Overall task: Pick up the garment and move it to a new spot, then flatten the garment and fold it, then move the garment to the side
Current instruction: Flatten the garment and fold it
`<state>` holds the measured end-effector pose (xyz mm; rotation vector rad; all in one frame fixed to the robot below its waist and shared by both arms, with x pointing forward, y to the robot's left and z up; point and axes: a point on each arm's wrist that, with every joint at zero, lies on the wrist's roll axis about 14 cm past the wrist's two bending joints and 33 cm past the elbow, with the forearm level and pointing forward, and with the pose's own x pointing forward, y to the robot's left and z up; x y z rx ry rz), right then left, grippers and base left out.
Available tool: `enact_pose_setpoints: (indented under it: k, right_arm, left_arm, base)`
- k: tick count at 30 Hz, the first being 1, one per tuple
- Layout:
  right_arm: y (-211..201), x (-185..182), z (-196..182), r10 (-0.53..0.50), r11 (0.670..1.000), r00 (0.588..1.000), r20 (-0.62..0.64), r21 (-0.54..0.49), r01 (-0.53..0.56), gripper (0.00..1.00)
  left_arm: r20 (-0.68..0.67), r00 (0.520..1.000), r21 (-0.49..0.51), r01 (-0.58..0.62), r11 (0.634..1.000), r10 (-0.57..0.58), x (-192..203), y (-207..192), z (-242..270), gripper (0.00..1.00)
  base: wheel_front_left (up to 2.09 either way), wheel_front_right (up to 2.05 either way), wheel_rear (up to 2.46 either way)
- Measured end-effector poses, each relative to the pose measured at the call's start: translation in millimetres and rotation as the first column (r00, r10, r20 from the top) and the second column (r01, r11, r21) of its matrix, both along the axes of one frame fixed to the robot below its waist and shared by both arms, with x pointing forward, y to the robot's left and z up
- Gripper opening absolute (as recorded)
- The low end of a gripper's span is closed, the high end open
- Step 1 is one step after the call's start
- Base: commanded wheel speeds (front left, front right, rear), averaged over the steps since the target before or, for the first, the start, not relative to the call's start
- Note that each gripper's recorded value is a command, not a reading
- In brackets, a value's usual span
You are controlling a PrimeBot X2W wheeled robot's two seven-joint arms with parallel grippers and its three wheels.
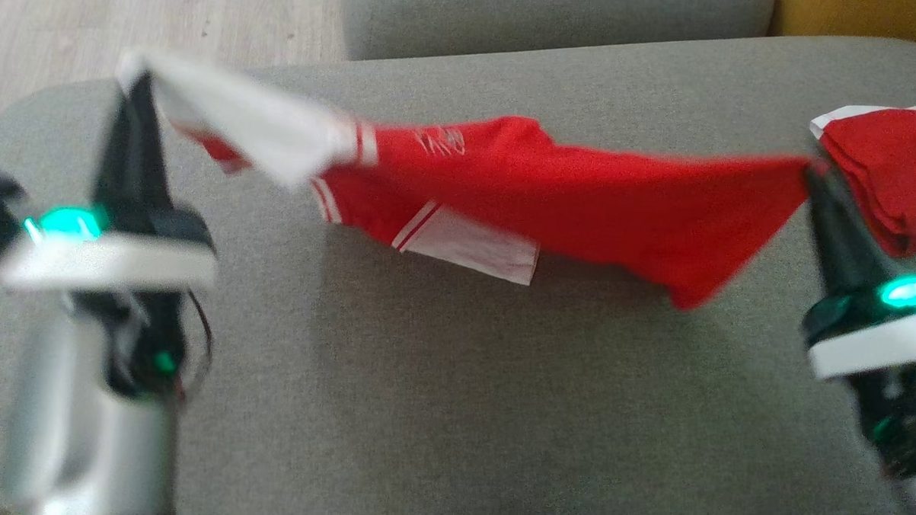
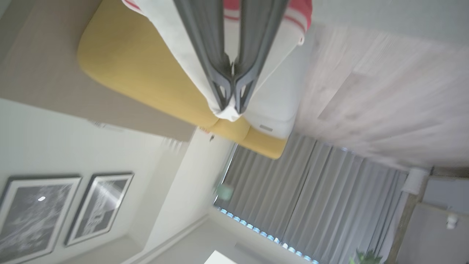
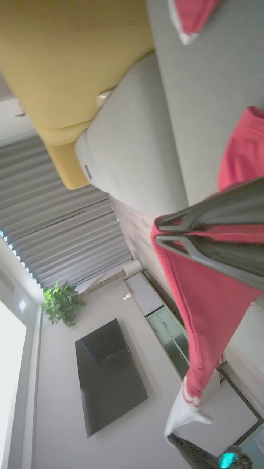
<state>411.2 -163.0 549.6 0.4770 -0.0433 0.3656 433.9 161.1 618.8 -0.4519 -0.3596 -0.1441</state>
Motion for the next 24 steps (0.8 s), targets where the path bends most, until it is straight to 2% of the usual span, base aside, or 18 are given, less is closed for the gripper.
enact_pose_setpoints:
  k: [4,8,15,19,21,24]
  right_arm:
    - [-16.0,13.3,54.8,0.01,0.998,0.991,0.132,-0.059,-0.002,0.0]
    - [-31.7,37.8,105.5,0.003,0.991,0.97,0.241,-0.13,0.029,0.0]
    - [-19.8,106.4,138.4,0.048,0.968,0.971,0.236,-0.251,0.013,0.0]
    - [-13.3,159.1,159.9,0.041,0.948,0.96,0.278,-0.314,0.05,0.0]
    - [-13.0,184.8,165.4,0.025,0.94,0.954,0.3,-0.332,0.08,0.0]
    - [-13.8,219.9,163.5,-0.009,0.941,0.947,0.322,-0.317,0.117,0.0]
  left_arm:
    - [0.149,0.987,-0.045,0.062,0.997,-0.055,18.2,0.9,77.9,0.0]
    - [0.212,0.969,-0.037,0.136,0.99,-0.125,36.8,-9.5,125.7,0.0]
    - [0.206,0.963,0.028,0.173,0.984,-0.175,100.9,-22.6,165.8,0.0]
    - [0.177,0.974,0.103,0.122,0.987,-0.139,150.9,-23.9,167.6,0.0]
    - [0.184,0.978,0.174,0.068,0.982,-0.1,174.3,-22.4,164.9,0.0]
    - [0.221,0.974,0.223,0.0,0.975,-0.051,205.2,-20.0,162.7,0.0]
  base:
    - [0.0,0.0,0.0]
    - [0.0,0.0,0.0]
    - [0.0,0.0,0.0]
    - [0.0,0.0,0.0]
    - [0.0,0.0,0.0]
    - [0.0,0.0,0.0]
